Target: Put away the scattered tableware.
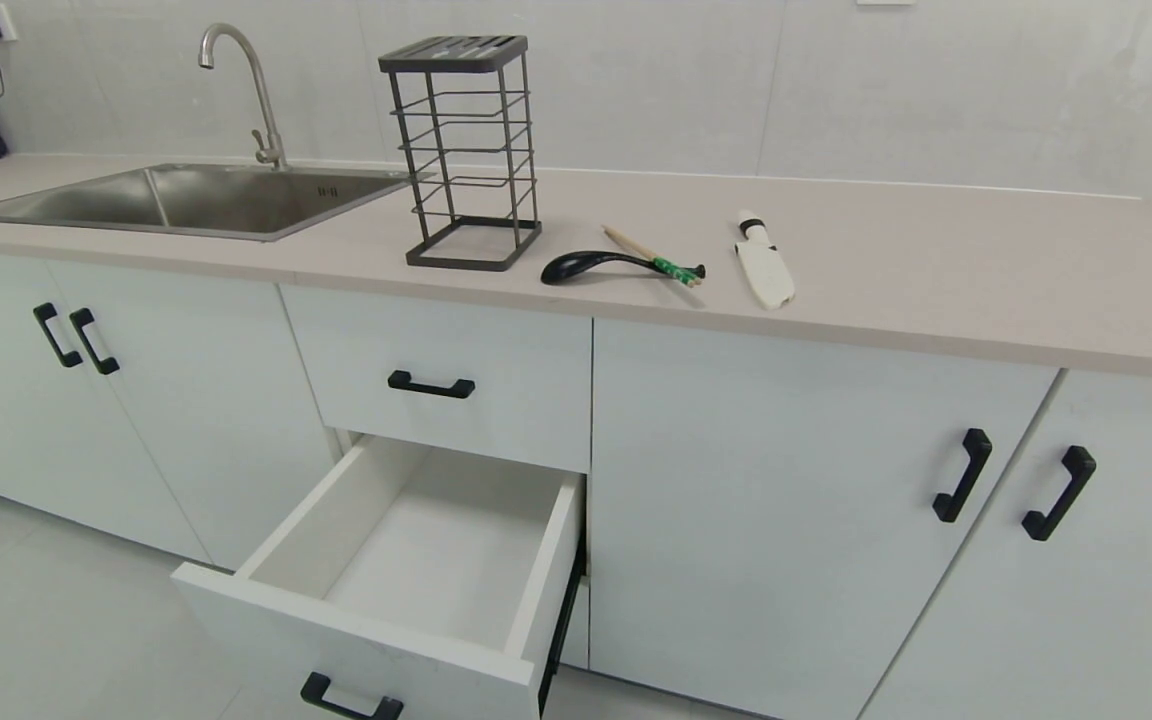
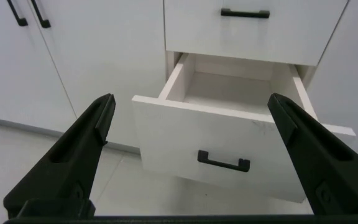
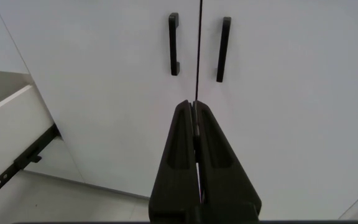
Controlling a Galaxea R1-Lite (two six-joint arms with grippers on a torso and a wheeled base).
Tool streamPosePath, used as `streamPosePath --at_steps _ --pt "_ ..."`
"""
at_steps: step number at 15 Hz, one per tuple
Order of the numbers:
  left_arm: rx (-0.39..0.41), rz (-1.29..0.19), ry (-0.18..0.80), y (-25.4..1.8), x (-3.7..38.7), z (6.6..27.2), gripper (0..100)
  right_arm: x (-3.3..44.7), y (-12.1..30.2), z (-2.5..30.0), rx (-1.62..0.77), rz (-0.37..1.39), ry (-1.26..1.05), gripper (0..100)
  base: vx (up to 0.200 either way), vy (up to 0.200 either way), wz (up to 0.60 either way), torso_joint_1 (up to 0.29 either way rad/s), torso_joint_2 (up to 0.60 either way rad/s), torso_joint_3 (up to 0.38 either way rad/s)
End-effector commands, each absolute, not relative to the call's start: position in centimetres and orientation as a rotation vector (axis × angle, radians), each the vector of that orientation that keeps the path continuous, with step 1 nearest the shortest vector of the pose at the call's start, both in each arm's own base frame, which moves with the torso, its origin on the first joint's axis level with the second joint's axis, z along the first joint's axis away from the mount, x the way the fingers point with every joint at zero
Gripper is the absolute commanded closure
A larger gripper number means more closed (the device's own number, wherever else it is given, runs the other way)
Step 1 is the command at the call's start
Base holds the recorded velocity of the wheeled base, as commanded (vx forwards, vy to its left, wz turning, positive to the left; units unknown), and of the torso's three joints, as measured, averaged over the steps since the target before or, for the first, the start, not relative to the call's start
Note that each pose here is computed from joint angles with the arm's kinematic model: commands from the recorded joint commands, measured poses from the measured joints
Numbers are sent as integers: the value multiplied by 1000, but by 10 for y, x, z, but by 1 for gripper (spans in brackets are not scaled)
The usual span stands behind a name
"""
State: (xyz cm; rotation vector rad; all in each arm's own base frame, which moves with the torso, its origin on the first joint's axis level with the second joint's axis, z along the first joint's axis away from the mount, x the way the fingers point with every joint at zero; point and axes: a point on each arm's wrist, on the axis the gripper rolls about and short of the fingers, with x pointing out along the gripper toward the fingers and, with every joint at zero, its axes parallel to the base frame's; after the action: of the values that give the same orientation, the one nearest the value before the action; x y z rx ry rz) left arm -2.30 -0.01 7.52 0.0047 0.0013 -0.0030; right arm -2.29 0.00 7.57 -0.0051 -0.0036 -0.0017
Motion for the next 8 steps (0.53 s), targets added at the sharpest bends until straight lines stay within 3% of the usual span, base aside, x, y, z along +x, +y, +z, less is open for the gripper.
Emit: streamPosePath --at_steps 1,8 --pt "3 -2 3 0 -23 75 0 -23 0 76 -5 0 -3 100 0 0 0 46 -437 -330" --pt "2 -2 3 0 -23 75 0 -23 0 76 -6 0 -3 100 0 0 0 97 -447 -346"
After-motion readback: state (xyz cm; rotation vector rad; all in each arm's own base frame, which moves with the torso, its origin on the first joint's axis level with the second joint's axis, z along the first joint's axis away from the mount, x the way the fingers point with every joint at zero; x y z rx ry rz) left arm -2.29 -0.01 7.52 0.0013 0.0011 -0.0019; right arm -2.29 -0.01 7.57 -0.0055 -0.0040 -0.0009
